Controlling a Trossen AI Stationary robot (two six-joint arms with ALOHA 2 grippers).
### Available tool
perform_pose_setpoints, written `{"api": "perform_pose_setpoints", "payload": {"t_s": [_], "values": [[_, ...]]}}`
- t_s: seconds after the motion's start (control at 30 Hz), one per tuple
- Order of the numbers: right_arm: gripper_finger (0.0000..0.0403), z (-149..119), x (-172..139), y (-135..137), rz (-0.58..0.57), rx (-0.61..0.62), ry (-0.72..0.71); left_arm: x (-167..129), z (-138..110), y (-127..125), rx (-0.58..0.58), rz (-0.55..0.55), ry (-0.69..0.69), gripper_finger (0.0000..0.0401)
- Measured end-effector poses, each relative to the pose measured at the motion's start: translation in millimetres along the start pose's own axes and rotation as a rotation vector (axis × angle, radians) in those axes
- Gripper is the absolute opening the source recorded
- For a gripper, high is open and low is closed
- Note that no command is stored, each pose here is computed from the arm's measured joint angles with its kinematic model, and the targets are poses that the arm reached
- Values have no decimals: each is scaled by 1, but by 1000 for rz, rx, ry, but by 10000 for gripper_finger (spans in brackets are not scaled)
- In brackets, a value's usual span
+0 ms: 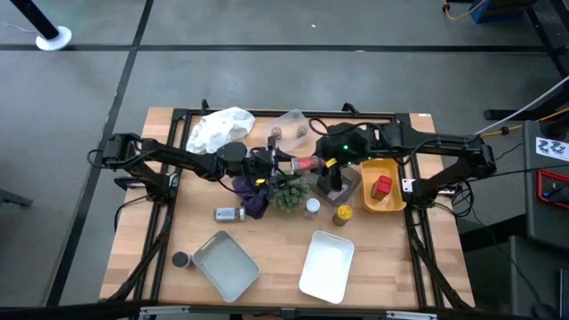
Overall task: Sort spices by type
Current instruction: Put the red seasoning can into the orange bin
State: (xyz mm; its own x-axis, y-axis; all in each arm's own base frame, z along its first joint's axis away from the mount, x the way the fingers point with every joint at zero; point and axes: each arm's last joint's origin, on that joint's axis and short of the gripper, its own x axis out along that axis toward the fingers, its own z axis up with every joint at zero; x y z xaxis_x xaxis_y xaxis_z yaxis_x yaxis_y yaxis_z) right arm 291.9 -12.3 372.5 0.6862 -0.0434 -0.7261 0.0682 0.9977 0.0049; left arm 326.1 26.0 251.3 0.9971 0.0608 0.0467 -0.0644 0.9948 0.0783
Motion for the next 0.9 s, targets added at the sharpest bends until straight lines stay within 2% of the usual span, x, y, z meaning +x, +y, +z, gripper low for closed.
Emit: {"api": "perform_pose_setpoints", "payload": {"t_s": [0.27,0.5,0.67,0.9], "values": [[233,2,-3,0,1,-7,-32,-1,2,0,-3,7,-20,201],[233,4,-5,0,-3,-93,-56,-2,7,3,-19,17,-91,201],[233,6,-6,-1,-59,-109,-78,-2,9,3,7,20,-106,201],[233,7,-3,-1,-73,-108,-79,-2,9,3,21,22,-113,201]]}}
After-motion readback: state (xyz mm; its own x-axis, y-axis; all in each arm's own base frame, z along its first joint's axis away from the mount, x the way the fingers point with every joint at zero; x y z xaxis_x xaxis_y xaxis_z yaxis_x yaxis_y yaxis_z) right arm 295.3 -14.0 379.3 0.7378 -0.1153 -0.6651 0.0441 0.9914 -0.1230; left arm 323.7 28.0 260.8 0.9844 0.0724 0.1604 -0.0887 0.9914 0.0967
